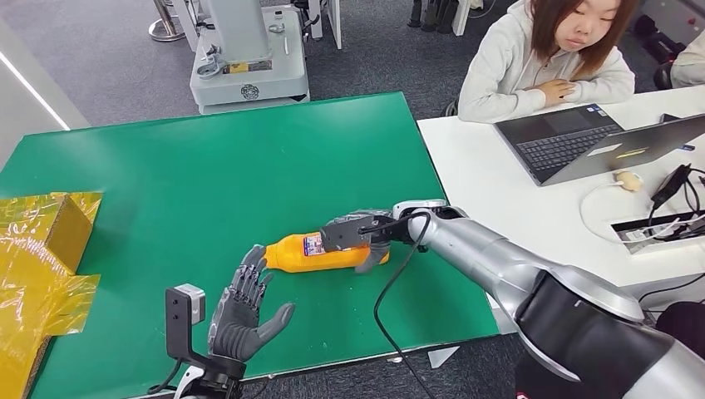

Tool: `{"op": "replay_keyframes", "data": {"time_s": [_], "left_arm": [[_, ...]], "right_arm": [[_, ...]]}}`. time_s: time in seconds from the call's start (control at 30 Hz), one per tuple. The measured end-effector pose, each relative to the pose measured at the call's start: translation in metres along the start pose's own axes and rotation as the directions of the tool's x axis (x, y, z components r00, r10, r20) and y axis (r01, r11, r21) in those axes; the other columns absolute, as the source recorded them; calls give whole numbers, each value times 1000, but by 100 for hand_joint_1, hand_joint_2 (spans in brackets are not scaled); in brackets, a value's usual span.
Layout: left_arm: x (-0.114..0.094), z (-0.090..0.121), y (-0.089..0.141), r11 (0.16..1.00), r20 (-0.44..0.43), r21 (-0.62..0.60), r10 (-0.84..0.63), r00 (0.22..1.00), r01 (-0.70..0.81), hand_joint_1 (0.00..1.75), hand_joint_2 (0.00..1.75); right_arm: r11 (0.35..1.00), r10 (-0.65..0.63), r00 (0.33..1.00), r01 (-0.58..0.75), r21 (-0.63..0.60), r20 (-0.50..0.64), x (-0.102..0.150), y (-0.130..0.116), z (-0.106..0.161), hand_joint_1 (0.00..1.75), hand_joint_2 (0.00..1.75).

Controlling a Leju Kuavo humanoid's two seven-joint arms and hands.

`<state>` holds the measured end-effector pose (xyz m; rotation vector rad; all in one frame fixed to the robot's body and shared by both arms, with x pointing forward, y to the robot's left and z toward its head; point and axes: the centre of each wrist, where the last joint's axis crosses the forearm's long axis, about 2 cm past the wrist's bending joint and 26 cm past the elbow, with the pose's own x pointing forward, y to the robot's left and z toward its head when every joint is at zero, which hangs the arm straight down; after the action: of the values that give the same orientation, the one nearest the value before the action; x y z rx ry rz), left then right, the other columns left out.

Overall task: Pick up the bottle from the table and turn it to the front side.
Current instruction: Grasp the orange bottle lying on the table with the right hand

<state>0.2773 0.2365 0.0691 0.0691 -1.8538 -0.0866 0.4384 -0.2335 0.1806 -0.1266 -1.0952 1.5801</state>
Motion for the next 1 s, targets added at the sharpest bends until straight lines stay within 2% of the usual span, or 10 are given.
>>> {"op": "replay_keyframes", "data": {"time_s": [0.17,0.4,0.53,0.6,0.63,0.73,0.77,0.83,1.0], "left_arm": [[0,6,0,1000,-7,-4,2,1000,-2,0,175],[-1,18,-2,1000,-24,0,8,1000,-8,0,175],[-1,20,-3,1000,-27,6,10,1000,-10,0,175],[0,19,-3,1000,-27,12,11,1000,-10,0,175],[0,19,-3,1000,-26,14,11,1000,-11,0,175],[1,17,-3,1000,-24,19,13,1000,-12,0,175],[1,16,-3,1000,-23,20,13,1000,-13,0,175],[2,13,-3,1000,-18,20,16,1000,-15,0,175],[3,10,-1,1000,-15,25,18,1000,-17,0,175]], "right_arm": [[998,49,998,-48,32,-36,-3,5,-1,0,175],[948,316,936,-319,9,-157,-3,17,-6,0,175],[914,403,896,-404,36,-184,0,20,-7,3,175],[890,454,869,-453,55,-198,1,20,-8,19,175],[879,475,856,-473,61,-203,2,20,-9,48,175],[853,518,829,-518,58,-211,7,22,-12,149,175],[848,526,824,-527,55,-212,8,23,-13,164,175],[843,533,820,-536,49,-209,11,24,-14,175,175],[848,524,831,-530,25,-187,14,24,-16,175,175]]}}
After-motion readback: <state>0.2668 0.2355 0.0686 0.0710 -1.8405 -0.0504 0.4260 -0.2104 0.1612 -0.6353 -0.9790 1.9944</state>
